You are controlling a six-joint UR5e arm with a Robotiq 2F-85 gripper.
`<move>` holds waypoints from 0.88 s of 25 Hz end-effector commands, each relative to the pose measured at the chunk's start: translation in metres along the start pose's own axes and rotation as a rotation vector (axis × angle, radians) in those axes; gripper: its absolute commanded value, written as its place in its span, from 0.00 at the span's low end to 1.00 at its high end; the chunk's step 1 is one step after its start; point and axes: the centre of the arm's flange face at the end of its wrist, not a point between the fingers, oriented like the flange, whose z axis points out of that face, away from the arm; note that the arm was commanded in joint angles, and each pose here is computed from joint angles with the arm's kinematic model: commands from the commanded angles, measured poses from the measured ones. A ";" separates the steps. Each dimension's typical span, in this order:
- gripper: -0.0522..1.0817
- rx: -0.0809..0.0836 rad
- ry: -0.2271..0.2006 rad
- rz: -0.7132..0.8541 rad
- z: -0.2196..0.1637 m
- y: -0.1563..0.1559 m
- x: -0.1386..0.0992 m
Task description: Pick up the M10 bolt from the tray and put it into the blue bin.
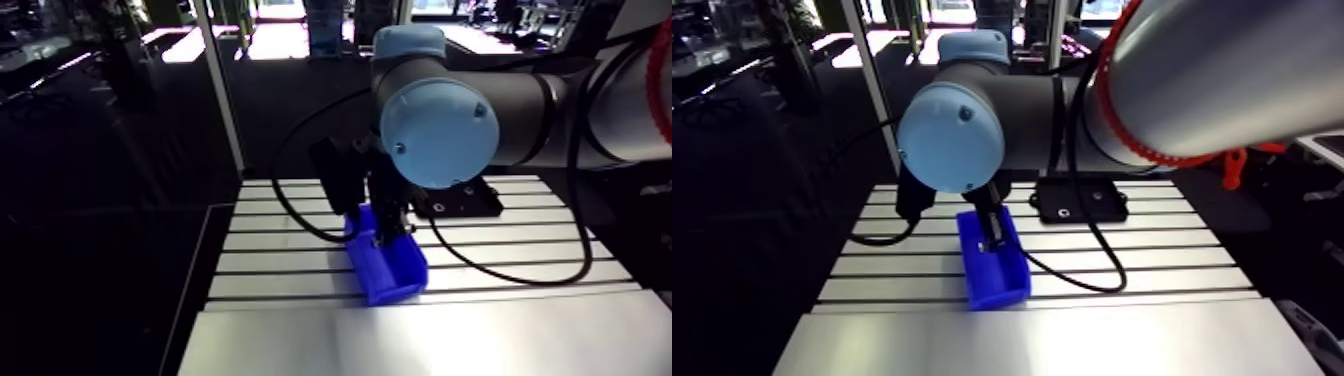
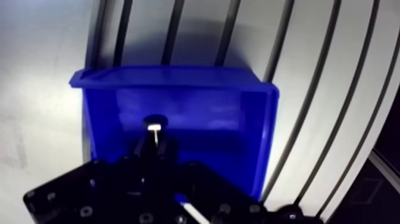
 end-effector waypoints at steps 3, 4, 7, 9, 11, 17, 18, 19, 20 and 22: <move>0.98 0.026 0.008 0.020 0.016 0.005 0.000; 0.98 0.027 0.009 0.021 0.017 0.006 0.000; 0.98 0.028 0.009 0.031 0.024 0.008 0.002; 0.98 0.030 0.007 0.029 0.027 0.009 0.003; 0.98 0.034 0.006 0.026 0.029 0.010 0.004; 0.97 0.027 0.001 0.037 0.040 0.015 0.003; 0.97 0.025 -0.004 0.037 0.040 0.015 0.002; 0.97 0.028 -0.003 0.038 0.042 0.015 0.002; 0.97 0.030 -0.003 0.038 0.043 0.016 0.002; 0.97 0.033 -0.002 0.038 0.045 0.016 0.002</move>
